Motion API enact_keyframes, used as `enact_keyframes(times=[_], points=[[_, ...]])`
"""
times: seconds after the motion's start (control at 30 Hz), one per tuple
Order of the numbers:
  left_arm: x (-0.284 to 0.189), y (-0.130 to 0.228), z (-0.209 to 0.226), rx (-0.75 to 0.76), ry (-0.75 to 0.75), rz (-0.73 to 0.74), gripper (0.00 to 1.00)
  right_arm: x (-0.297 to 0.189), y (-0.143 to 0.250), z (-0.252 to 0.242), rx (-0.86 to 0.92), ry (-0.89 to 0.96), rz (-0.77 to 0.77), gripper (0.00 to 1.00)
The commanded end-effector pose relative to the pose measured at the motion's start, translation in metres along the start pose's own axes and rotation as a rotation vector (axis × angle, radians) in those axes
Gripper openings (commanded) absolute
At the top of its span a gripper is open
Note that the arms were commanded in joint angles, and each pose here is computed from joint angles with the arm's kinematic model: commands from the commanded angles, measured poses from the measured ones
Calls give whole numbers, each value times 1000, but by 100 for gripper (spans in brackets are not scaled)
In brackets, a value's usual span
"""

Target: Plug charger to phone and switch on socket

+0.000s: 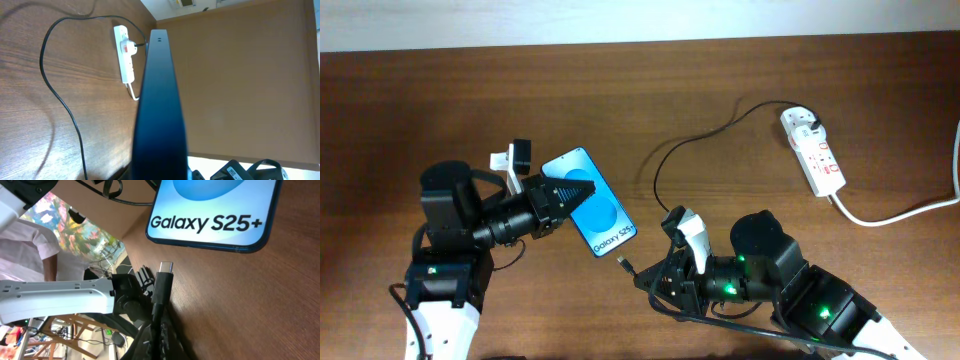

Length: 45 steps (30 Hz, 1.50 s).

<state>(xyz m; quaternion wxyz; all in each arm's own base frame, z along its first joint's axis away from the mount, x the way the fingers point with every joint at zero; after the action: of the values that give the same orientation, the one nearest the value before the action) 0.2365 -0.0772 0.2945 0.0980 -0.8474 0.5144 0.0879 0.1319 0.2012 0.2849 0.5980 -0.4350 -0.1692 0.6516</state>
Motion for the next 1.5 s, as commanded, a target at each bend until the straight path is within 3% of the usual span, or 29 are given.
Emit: enact_keyframes(times=[0.0,1.47], points=[[-2,0,-7,13,16,-2,0,0,-4,-1,-19,13,-12,4],[-2,0,-7,13,16,-2,0,7,-8,-10,13,63,-26,4]])
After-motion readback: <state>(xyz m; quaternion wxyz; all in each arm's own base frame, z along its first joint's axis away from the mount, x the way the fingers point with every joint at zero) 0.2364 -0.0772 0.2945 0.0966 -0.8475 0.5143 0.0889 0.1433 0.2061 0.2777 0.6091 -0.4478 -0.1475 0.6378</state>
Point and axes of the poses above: each gripper's point midway between its finger pads, its own x axis out along the fingers, its own z axis along the line the jaws close on, y = z × x, the point moved 8 cm from there along -x, back along the fingers, and after that the axes turned 7 degrees about -x, right-handed, at the moved point
